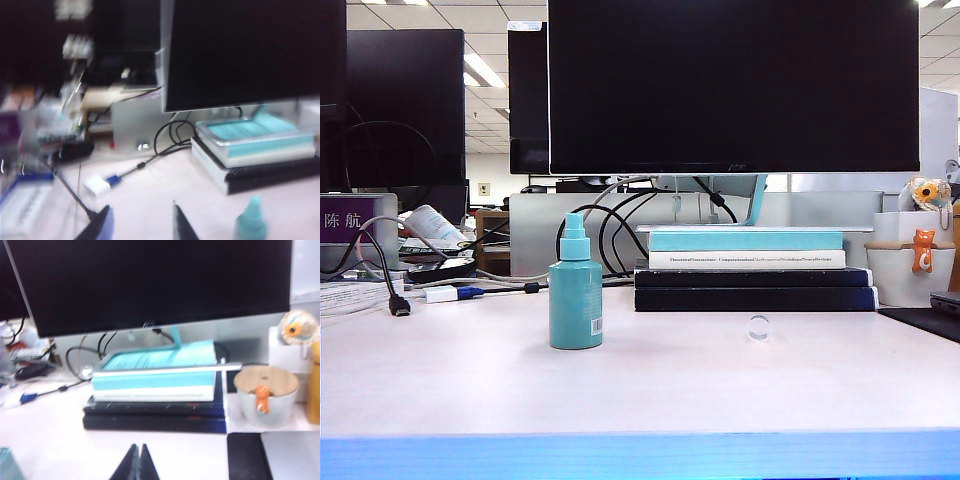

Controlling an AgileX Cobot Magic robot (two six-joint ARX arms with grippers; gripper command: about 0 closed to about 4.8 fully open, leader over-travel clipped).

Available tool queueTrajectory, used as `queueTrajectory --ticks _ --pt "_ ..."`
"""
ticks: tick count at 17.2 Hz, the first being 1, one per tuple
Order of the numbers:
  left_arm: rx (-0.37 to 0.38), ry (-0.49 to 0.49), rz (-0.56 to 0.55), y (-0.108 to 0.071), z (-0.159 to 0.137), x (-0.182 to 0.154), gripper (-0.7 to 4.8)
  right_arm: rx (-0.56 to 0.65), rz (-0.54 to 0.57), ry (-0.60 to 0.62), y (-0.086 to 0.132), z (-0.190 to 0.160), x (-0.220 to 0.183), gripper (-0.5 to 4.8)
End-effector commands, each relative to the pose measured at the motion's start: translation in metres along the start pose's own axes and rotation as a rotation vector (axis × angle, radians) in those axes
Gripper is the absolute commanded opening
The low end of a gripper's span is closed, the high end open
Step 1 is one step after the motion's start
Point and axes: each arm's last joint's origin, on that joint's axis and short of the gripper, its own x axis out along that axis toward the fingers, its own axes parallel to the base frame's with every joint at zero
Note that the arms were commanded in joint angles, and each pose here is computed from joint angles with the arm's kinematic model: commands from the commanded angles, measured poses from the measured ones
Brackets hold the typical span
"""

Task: Pick up the sprayer with the left hand and remove the lid with the right hand then place it on the table.

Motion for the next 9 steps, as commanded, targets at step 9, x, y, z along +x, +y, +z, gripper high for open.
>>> queueTrajectory --ticks 9 --pt "0.157 0.078 -0.065 -0.006 -0.084 0.022 1.00 -0.073 -0.102 0.153 -0.011 -0.056 0.005 -0.06"
